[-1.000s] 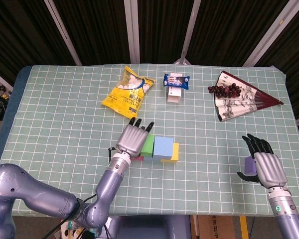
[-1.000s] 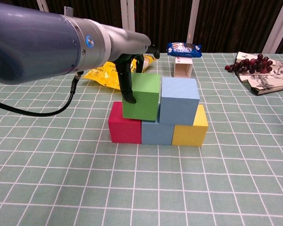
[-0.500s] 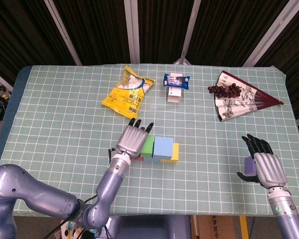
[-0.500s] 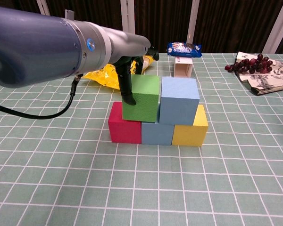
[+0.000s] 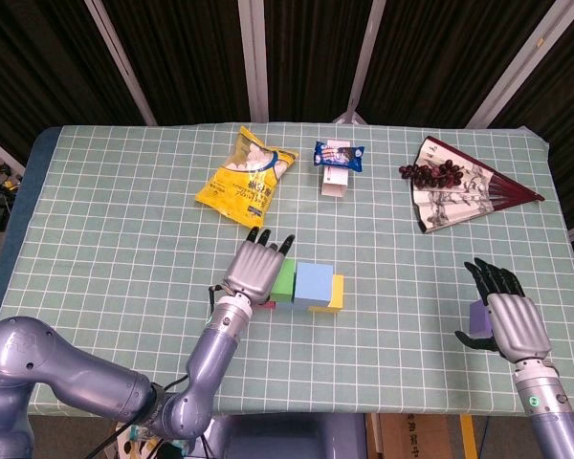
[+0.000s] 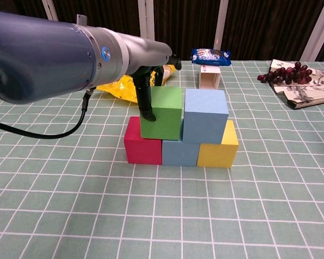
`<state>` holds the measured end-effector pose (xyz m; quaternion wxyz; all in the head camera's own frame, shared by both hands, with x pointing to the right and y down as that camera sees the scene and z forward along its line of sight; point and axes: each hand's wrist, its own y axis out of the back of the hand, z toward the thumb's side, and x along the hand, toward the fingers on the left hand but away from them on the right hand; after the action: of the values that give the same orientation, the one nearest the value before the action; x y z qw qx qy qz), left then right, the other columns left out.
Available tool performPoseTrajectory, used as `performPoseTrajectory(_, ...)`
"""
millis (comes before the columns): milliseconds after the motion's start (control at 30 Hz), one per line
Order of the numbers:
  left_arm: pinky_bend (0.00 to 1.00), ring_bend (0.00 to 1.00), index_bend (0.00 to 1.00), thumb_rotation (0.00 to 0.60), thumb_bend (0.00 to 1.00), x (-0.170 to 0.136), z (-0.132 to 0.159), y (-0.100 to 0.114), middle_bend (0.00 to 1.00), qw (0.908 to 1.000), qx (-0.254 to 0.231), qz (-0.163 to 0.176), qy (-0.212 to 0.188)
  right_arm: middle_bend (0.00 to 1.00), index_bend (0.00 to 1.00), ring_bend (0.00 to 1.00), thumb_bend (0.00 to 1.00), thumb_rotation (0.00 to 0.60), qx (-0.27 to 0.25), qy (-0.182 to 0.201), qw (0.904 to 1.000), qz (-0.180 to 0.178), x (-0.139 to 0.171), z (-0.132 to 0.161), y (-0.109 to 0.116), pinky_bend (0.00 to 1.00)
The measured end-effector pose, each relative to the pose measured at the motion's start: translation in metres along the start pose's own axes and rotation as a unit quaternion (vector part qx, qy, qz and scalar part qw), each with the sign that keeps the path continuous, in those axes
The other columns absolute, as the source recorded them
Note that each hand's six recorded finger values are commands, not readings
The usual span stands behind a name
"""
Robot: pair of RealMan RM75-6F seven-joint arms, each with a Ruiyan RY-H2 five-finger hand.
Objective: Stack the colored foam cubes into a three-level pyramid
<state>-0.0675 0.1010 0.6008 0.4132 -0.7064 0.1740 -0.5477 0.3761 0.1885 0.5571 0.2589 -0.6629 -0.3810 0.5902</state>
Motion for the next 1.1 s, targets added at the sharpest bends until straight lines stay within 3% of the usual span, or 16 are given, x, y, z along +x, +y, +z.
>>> performPoseTrajectory(867,0.10,0.11,0.03,0.600,0.35,-0.0019,0.0028,-0.0016,0.38,1.0000,0.000,0.000,-0.004,0.00,0.00,0.00,0.20,0.600,0.002,-0.001,1.0000,0.003,-0.0001,-0.0002,-0.0018,0.00)
performPoseTrajectory(1100,0.10,0.11,0.02,0.600,0.28,-0.0019,0.0032,-0.0014,0.36,1.0000,-0.002,0.002,-0.003,0.00,0.00,0.00,0.20,0.600,0.001,-0.001,1.0000,0.003,-0.0001,-0.0001,-0.0014,0.00)
